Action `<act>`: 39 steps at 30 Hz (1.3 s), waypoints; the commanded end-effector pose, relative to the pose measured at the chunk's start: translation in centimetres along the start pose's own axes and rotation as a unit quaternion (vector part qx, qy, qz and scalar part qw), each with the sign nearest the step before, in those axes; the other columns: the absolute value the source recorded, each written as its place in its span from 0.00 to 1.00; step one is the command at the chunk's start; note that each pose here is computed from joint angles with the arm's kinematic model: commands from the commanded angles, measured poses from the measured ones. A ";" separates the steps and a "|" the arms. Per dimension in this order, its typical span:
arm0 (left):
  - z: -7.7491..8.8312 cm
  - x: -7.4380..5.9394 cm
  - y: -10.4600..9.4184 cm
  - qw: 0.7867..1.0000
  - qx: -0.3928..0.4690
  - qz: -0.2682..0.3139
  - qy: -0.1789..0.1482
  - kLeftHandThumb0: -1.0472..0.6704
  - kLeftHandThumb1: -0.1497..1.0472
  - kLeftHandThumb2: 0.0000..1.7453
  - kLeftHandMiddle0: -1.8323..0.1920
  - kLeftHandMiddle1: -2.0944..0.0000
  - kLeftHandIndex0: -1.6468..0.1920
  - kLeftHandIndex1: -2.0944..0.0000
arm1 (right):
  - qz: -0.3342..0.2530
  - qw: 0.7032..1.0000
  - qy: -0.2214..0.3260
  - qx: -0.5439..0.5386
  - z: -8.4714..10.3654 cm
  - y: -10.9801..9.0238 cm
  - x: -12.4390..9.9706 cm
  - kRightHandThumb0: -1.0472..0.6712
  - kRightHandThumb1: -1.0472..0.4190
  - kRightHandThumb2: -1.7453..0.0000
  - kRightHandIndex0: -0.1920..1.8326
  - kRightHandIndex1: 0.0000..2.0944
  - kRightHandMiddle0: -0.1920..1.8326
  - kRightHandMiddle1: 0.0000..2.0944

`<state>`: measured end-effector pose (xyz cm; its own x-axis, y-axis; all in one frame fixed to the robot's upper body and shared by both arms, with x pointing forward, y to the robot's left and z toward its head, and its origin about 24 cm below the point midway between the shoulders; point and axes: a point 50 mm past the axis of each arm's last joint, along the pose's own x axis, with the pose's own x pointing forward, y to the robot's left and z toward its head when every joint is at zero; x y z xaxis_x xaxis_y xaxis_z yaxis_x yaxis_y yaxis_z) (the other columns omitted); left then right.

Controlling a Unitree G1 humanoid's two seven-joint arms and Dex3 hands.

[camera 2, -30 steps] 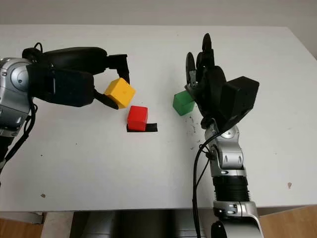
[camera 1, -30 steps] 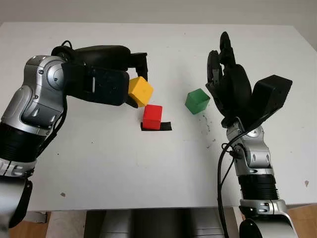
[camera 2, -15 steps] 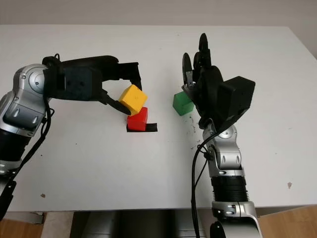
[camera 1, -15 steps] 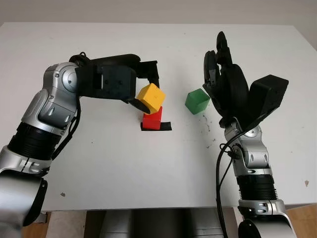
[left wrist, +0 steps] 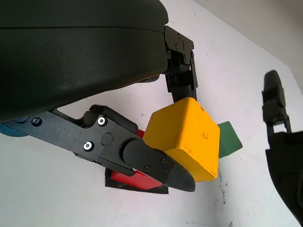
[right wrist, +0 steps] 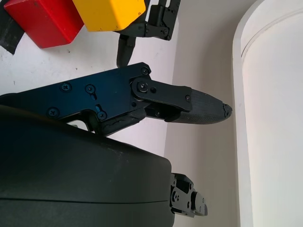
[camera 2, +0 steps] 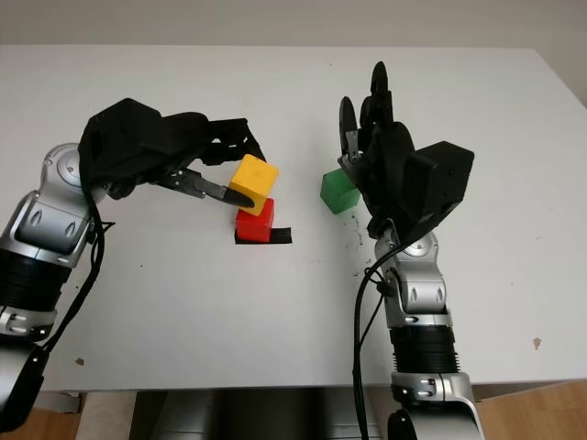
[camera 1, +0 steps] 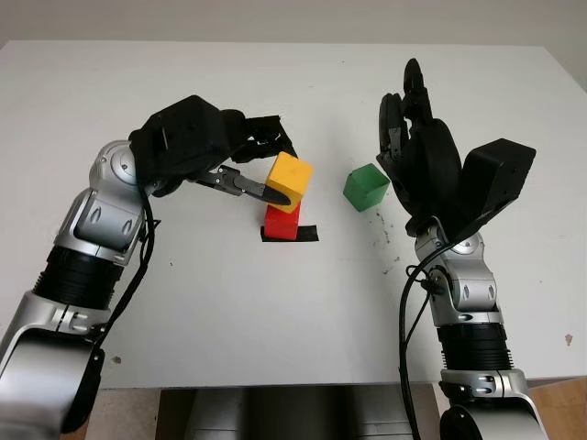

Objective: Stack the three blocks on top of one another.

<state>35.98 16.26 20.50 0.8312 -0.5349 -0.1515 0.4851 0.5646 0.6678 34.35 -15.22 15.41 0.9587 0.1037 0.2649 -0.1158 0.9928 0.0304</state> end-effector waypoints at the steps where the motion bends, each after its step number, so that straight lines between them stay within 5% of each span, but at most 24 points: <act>1: 0.0 -0.3 0.0 1.000 -0.012 0.016 -0.013 0.30 0.95 0.03 0.83 0.98 0.69 0.26 | -0.003 1.000 -0.004 0.006 0.1 -0.1 -0.1 0.23 0.00 0.66 0.00 0.00 0.00 0.00; 18: -3.0 -1.3 -2.7 0.992 -0.072 0.099 -0.037 0.31 0.97 0.03 0.84 0.98 0.74 0.25 | -0.003 1.000 -0.004 0.006 0.1 -0.2 -0.1 0.23 0.00 0.67 0.00 0.00 0.00 0.00; 29: -3.6 -0.8 -4.2 0.981 -0.124 0.137 -0.062 0.33 0.97 0.03 0.83 0.97 0.76 0.26 | -0.003 1.000 -0.003 0.002 0.0 -0.2 -0.1 0.23 0.00 0.66 0.00 0.00 0.00 0.00; 39: -3.4 -0.2 -4.6 0.982 -0.133 0.126 -0.052 0.33 0.96 0.03 0.83 0.98 0.73 0.28 | 0.001 1.000 -0.006 -0.001 0.1 -0.2 -0.1 0.23 0.00 0.66 0.00 0.00 0.00 0.00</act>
<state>34.40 16.36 14.49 0.9153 -0.3982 0.0609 0.3293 0.8267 0.4562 34.35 -15.31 15.40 0.9585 0.1037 0.2655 -0.1168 0.9926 0.0340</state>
